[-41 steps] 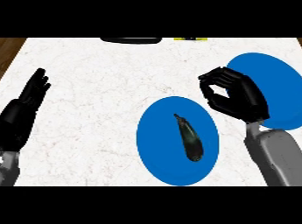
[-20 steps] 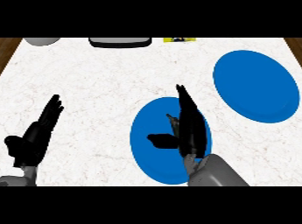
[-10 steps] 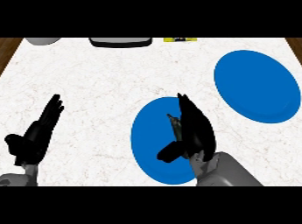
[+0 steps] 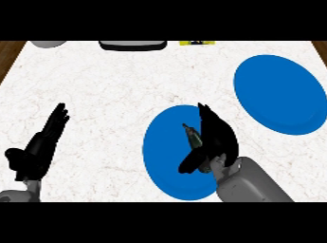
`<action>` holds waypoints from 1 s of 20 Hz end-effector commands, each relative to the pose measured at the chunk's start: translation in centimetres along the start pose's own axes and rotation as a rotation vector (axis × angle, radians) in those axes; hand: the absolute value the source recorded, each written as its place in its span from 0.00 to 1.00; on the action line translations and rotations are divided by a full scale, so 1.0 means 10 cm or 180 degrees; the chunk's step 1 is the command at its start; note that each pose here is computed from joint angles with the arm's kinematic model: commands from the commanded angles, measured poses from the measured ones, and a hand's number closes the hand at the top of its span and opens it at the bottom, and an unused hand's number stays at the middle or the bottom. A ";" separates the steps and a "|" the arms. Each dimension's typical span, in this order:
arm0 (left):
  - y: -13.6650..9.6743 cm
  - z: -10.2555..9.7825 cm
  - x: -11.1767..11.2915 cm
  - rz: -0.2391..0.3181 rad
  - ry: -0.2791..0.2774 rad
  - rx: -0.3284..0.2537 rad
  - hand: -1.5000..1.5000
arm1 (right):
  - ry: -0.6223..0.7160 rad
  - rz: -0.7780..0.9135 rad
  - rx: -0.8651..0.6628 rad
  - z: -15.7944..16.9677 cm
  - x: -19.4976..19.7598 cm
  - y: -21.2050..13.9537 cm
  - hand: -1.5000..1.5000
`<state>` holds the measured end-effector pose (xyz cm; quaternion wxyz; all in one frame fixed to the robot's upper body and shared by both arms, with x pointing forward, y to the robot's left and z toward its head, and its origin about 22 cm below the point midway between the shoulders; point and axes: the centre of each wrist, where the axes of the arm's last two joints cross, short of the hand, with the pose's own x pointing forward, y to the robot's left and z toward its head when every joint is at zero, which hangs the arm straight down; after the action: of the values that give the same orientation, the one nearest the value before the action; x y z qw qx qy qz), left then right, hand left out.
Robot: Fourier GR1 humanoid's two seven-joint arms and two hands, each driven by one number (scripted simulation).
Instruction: Pick the eggplant from the plate and place it in the plate
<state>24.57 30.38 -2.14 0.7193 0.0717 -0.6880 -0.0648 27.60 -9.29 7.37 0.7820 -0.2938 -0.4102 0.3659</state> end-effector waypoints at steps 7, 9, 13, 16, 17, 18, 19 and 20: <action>0.14 -0.04 -0.06 -0.0008 0.0026 0.0001 0.50 | 0.0607 0.0301 0.0323 -0.23 -0.01 0.09 0.00; 0.07 -0.05 -0.02 0.0006 -0.0033 0.0030 0.50 | 0.0642 0.0351 0.0330 -0.33 -0.05 0.26 0.00; -0.03 0.00 -0.13 0.0017 -0.0027 0.0009 0.50 | 0.0691 0.0535 0.0342 -0.34 -0.08 0.26 0.00; -0.08 -0.07 -0.06 -0.0028 -0.0002 0.0020 0.50 | 0.0787 0.0619 0.0333 -0.38 -0.20 0.41 0.00; 0.05 -0.09 0.05 -0.0014 0.0044 0.0006 0.50 | 0.0829 0.0568 0.0284 -0.40 -0.16 0.37 0.00; -0.06 0.00 -0.03 -0.0009 -0.0063 0.0026 0.50 | 0.0834 0.0617 0.0364 -0.50 -0.17 0.28 0.00; -0.07 -0.17 -0.09 0.0045 0.0007 0.0006 0.50 | 0.0825 0.0600 0.0343 -0.47 -0.25 0.26 0.00; -0.12 -0.06 0.06 0.0009 0.0015 -0.0009 0.50 | 0.0868 0.0578 0.0344 -0.50 -0.25 0.44 0.00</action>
<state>25.41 30.02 -2.42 0.7193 0.0710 -0.6881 -0.0638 29.54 -10.05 1.88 0.7980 -0.3149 -0.3002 0.4171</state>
